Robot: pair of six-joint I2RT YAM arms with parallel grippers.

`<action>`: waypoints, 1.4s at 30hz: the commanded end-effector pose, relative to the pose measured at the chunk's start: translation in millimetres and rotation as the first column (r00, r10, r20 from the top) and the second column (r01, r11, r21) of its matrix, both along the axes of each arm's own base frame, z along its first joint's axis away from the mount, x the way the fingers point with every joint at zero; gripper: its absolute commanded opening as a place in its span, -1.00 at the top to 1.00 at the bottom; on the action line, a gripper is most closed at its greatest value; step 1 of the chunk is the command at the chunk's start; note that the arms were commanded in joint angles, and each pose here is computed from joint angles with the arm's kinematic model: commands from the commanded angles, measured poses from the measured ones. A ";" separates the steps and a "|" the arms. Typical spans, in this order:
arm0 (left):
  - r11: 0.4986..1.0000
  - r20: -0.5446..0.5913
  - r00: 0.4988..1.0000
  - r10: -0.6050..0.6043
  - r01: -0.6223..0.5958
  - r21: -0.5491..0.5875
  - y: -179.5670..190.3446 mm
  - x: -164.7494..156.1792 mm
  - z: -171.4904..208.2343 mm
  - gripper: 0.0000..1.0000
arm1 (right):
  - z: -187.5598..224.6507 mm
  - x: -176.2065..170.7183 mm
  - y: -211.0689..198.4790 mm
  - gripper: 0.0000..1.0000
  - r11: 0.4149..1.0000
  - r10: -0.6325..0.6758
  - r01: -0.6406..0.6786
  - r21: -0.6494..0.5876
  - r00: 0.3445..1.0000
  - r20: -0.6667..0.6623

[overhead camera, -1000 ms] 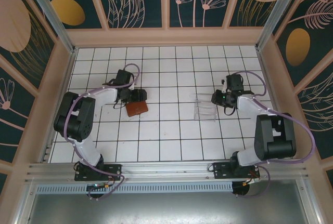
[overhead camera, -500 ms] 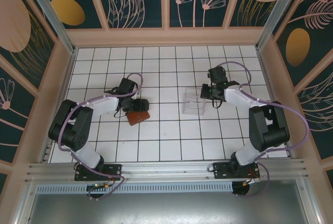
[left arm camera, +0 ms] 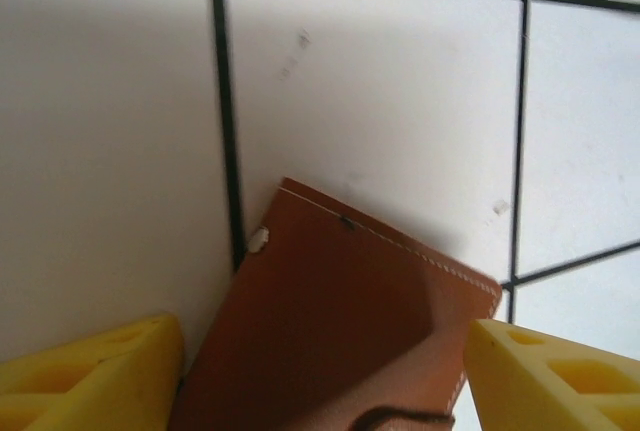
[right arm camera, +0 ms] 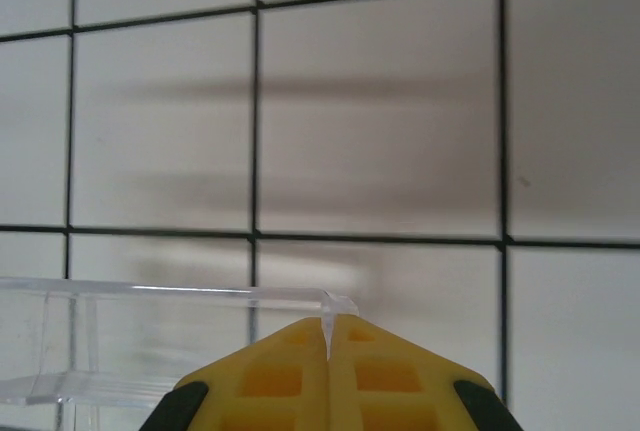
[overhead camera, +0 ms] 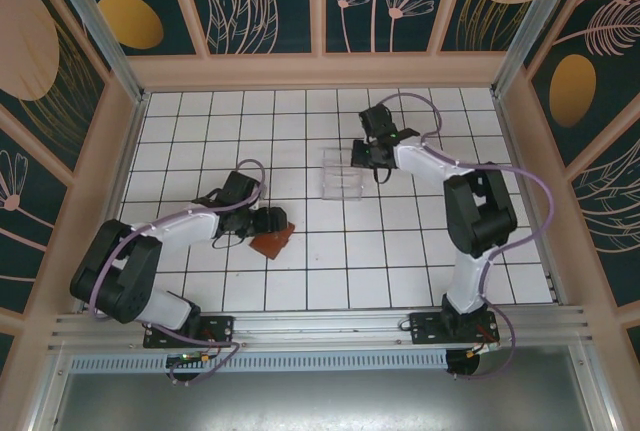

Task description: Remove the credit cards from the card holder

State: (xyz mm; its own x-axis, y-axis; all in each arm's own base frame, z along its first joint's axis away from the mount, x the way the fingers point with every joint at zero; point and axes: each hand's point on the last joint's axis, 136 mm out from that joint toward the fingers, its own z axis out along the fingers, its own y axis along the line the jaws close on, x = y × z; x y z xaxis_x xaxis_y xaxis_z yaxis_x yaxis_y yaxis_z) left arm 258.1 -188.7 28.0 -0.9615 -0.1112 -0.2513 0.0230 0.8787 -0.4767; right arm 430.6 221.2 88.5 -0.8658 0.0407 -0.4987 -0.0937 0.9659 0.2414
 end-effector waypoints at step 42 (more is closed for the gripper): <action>0.991 0.013 0.997 -0.074 0.075 -0.113 -90.9 -28.6 35.0 -0.38 | 76.6 -67.4 39.1 0.25 0.900 0.426 -0.436 0.016 0.886 0.184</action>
